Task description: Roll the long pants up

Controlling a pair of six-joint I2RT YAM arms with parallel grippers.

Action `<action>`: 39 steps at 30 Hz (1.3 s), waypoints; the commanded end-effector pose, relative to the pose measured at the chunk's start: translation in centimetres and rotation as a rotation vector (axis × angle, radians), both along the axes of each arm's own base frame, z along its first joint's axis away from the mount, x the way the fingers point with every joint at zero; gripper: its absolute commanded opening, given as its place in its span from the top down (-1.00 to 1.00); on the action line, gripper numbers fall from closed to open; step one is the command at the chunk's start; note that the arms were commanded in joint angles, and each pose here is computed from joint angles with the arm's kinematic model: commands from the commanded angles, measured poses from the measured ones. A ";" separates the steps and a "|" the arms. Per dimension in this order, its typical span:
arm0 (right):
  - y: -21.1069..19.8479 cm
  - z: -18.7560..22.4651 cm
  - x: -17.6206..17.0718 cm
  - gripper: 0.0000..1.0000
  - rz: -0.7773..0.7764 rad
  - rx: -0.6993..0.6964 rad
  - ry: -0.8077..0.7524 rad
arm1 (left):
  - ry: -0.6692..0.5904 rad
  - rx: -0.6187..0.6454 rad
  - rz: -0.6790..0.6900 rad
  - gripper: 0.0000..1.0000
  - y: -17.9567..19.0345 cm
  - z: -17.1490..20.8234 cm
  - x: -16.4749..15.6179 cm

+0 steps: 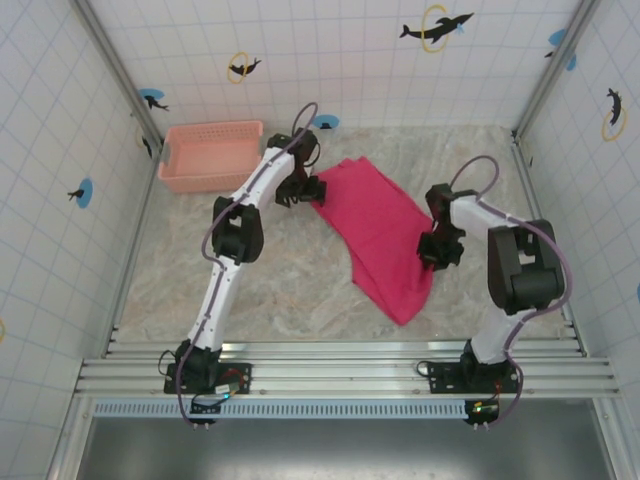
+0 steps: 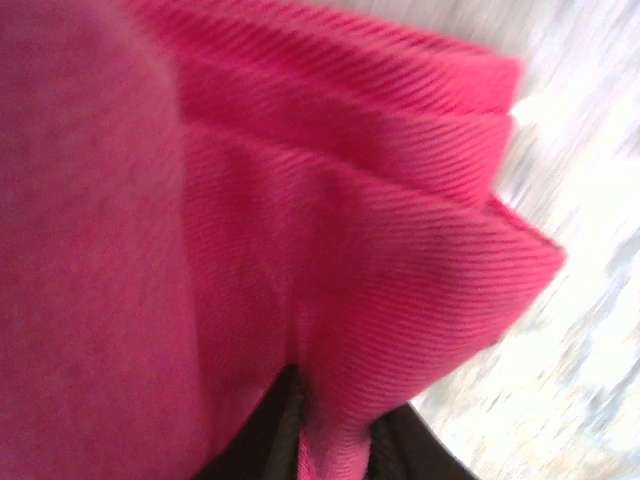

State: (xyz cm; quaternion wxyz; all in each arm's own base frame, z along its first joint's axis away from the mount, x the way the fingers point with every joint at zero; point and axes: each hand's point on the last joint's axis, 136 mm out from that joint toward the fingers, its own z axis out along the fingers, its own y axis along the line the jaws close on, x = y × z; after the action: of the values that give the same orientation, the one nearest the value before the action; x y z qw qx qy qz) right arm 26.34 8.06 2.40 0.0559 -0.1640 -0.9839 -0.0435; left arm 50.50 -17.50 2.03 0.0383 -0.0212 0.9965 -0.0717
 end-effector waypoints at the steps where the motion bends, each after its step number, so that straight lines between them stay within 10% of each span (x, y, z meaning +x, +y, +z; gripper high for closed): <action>1: 3.2 1.3 -2.4 0.29 -0.178 0.015 -0.011 | 0.056 -0.085 0.142 -0.95 0.8 -4.7 0.9; 10: 9.4 7.0 -4.1 -0.13 0.027 -0.009 -0.075 | -0.136 -0.025 0.158 -0.95 2.7 -1.7 4.9; 19: 7.8 14.6 -3.3 -0.43 0.731 -0.030 -0.178 | -0.325 0.072 0.094 -0.95 8.0 8.5 6.0; 25: 9.8 11.0 -4.9 -0.46 1.557 -0.209 -0.129 | -0.471 0.503 -0.193 -0.95 11.8 18.8 -0.3; 39: 17.8 0.1 -8.7 -0.34 1.808 -0.143 -0.156 | -0.381 0.501 -0.113 -0.95 16.5 17.3 -18.8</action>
State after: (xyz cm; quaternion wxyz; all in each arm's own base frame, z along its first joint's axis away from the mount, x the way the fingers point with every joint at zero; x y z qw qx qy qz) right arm 17.28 24.29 3.65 0.0010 0.6606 -0.7465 0.0796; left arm 33.63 -2.15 19.83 0.2445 0.0772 0.9541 0.1548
